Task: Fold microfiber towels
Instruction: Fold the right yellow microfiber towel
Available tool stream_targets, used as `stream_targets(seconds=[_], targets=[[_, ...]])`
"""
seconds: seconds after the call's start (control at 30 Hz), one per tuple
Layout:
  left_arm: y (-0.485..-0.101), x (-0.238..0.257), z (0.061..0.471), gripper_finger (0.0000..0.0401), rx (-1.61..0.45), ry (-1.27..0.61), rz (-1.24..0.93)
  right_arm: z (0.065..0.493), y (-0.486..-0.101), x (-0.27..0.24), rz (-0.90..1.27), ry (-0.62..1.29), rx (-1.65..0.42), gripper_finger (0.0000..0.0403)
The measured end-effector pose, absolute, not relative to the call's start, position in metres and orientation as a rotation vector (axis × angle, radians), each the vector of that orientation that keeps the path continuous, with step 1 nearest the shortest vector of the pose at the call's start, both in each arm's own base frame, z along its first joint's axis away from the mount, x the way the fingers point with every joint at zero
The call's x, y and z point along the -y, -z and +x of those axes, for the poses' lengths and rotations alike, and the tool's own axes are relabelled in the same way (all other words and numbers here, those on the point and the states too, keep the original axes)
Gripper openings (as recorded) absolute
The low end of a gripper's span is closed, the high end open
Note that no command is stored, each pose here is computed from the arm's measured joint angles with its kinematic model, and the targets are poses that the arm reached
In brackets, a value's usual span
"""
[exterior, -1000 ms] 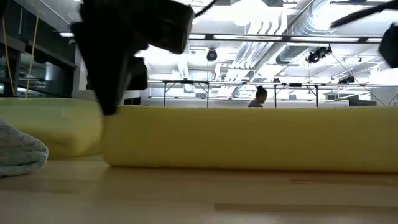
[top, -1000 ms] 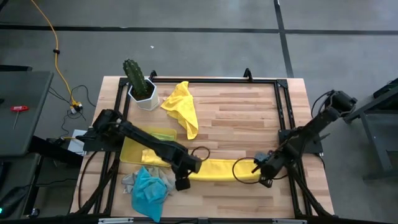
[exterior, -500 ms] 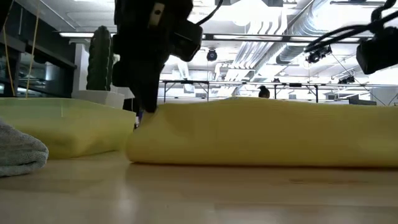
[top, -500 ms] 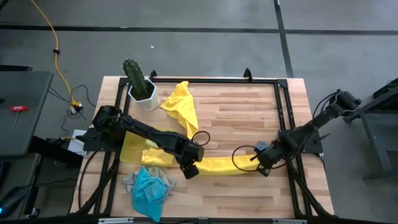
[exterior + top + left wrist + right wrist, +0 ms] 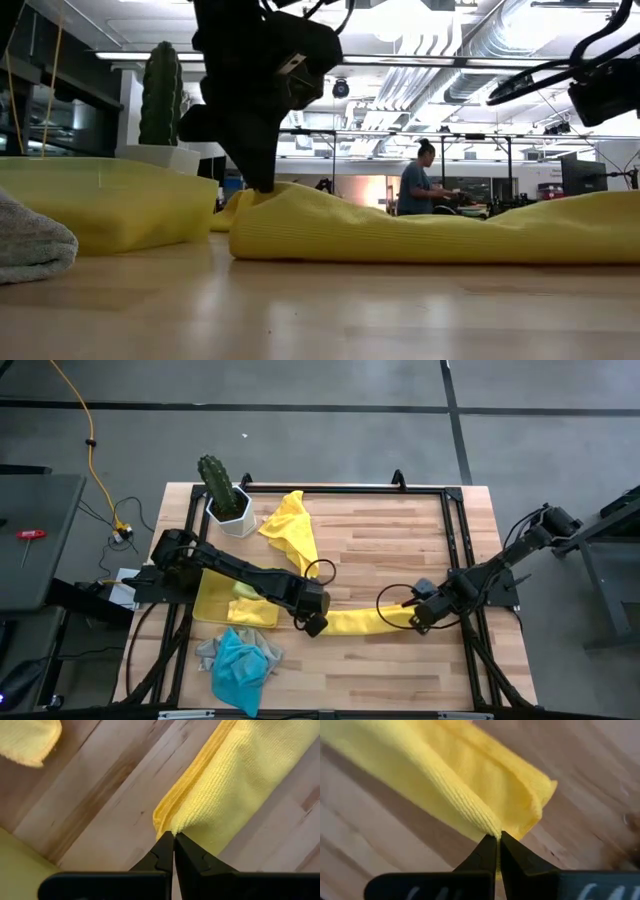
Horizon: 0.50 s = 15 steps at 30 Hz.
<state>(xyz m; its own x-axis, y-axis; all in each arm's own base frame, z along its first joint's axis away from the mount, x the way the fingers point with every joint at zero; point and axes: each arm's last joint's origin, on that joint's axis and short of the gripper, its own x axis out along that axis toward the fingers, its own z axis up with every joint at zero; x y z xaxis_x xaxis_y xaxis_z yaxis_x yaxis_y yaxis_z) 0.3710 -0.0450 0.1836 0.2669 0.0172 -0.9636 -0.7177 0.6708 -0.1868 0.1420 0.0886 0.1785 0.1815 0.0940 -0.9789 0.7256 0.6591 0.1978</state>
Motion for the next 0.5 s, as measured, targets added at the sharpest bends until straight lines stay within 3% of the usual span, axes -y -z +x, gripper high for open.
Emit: stream_targets(seconds=[0.3,0.5], targets=[[-0.1811,0.0433,0.3695,0.0015,-1.201,-0.629,-0.690,0.1408,-0.1782,-0.0871,0.760,0.559,-1.314,0.0003],[-0.1798,0.0423,0.3638,0.0064,-1.262,-0.636,-0.636,0.1377,-0.1776,-0.0844,0.775,0.640,-1.307,0.0073]])
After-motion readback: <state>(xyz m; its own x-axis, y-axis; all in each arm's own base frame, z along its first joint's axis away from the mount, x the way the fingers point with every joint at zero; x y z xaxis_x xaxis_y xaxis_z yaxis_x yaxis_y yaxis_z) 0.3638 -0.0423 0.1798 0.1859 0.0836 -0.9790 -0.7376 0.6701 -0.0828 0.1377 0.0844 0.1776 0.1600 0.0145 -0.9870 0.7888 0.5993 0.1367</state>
